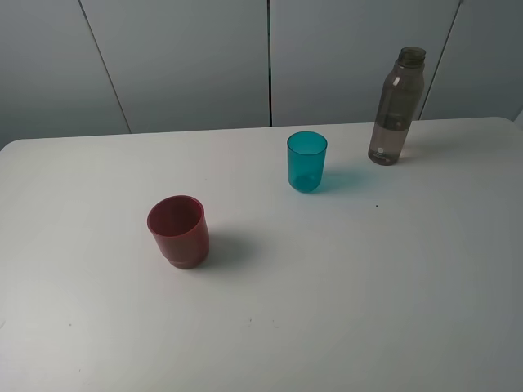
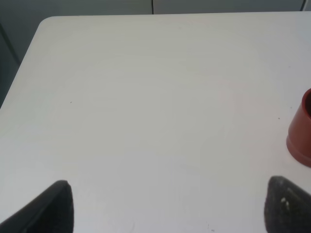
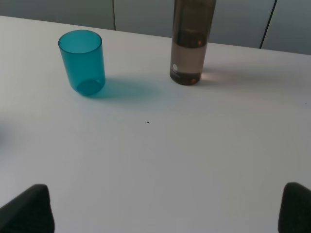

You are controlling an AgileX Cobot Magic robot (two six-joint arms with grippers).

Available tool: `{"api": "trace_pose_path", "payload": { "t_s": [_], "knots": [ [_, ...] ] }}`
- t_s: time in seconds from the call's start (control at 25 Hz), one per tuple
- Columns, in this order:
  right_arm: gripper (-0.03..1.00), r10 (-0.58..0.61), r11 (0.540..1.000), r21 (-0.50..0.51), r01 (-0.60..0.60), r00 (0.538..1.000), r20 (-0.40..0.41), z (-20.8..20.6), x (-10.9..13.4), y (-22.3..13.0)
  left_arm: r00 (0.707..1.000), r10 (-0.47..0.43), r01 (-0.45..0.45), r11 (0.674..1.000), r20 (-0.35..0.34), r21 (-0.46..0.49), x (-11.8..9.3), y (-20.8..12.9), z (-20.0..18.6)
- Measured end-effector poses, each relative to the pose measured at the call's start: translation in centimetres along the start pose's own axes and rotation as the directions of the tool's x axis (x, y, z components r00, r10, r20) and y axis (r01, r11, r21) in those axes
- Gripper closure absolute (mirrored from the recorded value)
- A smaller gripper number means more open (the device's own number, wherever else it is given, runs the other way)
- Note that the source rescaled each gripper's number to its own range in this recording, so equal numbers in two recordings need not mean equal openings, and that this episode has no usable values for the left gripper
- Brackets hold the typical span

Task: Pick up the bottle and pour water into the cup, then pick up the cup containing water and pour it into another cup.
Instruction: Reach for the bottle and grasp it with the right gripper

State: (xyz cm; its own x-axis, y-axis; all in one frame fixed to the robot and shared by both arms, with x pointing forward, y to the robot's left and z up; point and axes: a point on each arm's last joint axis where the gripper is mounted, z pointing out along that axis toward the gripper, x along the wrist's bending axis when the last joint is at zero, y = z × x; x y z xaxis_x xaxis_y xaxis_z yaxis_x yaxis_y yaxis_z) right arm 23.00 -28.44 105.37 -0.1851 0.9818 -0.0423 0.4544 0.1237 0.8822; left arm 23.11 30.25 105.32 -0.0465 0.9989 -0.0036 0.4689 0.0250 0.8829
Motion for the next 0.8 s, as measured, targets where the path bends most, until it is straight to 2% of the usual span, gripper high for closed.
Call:
{"api": "trace_pose_path", "payload": {
  "t_s": [0.8],
  "knots": [
    [-0.03,-0.002,1.0,0.0,0.002,1.0,0.0,0.0,0.0,0.0,1.0,-0.002,0.002,1.0,0.0,0.0,0.0,0.0,0.0]
  ]
}}
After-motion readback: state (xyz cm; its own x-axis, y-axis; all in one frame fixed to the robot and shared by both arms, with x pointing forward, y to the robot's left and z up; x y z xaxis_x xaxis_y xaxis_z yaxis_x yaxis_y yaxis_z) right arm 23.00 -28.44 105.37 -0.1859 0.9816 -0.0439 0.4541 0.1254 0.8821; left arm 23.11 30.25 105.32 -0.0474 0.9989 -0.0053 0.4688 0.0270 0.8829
